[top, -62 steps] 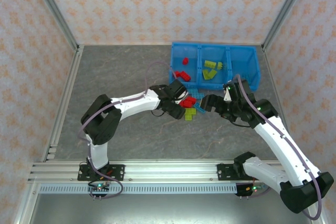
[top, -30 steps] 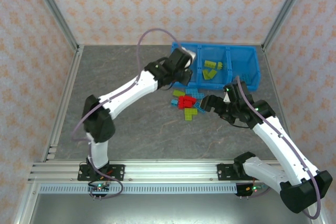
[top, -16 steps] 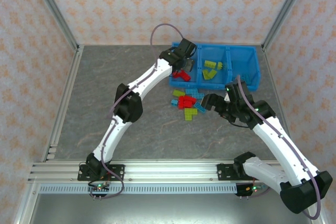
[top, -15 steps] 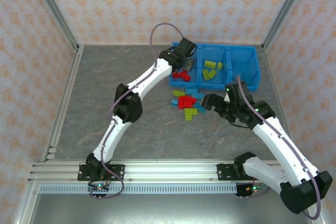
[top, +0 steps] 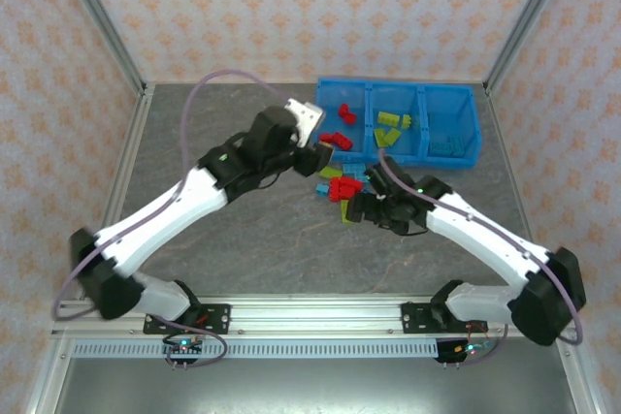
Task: Sort the legos into containers by color
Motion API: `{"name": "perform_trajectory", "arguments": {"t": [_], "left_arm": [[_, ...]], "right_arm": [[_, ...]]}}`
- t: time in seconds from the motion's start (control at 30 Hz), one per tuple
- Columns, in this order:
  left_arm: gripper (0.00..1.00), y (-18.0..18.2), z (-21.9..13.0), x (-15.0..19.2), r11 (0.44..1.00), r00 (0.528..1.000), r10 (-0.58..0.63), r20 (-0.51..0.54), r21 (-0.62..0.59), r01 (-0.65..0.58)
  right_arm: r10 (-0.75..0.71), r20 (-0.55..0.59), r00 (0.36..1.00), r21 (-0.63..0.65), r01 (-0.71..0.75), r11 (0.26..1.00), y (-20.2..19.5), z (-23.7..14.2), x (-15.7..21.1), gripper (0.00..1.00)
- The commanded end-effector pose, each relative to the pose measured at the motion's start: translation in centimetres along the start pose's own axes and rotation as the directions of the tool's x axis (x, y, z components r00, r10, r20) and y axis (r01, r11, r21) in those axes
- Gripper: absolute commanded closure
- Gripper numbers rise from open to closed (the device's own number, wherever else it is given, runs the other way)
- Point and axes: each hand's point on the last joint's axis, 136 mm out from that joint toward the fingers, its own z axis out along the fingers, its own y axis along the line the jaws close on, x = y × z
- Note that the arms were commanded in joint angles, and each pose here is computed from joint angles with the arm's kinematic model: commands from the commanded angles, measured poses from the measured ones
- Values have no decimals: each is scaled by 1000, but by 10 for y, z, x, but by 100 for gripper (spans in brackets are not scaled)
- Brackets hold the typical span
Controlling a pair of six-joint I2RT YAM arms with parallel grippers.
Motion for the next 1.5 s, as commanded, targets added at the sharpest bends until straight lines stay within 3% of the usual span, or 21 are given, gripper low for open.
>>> {"name": "perform_trajectory", "arguments": {"t": [0.0, 0.13, 0.27, 0.37, 0.47, 0.57, 0.7, 0.9, 1.03, 1.2, 1.37, 1.47], "left_arm": [[38, -15, -37, 24, 981, 988, 153, 18, 117, -154], [30, -16, -82, 72, 921, 936, 352, -11, 180, -344], [19, -23, -105, 120, 799, 831, 556, -22, 290, -527], [13, -20, -104, 136, 758, 792, 611, 11, 278, -589], [7, -18, -96, 142, 752, 784, 620, 43, 254, -608], [4, -17, -90, 150, 748, 780, 625, 19, 273, -605], [4, -13, -86, 159, 744, 771, 636, -14, 276, -609], [3, -10, -86, 154, 758, 782, 623, 17, 231, -610], [3, -8, -85, 149, 774, 795, 605, 38, 208, -599], [3, -4, -81, 146, 791, 810, 585, 40, 191, -581], [3, 0, -78, 148, 797, 813, 583, 11, 189, -574], [3, 1, -79, 149, 801, 816, 578, 10, 183, -570]], "right_arm": [[-5, 52, 999, 69, 1, 998, 11, 19, -10, 12], [-35, 57, 998, 120, 28, 992, 23, 47, -15, 15], [-47, 76, 996, 164, 34, 986, 26, 71, -26, 17], [-65, 88, 994, 173, 49, 984, 31, 88, -33, 19], [-76, 96, 992, 217, 54, 975, 27, 102, -38, 24], [-76, 107, 991, 242, 48, 969, 22, 113, -39, 34], [-44, 82, 996, 232, 24, 972, 19, 118, -30, 59], [-10, 160, 987, 179, -19, 984, 15, 73, -29, 74], [20, 346, 938, 124, -66, 990, 9, 11, -54, 77], [127, 588, 799, 139, -255, 957, -57, -65, -124, 78], [314, 612, 726, 58, -436, 898, -130, -80, -197, 80], [308, 566, 764, 89, -428, 899, -138, -69, -230, 83]]}}
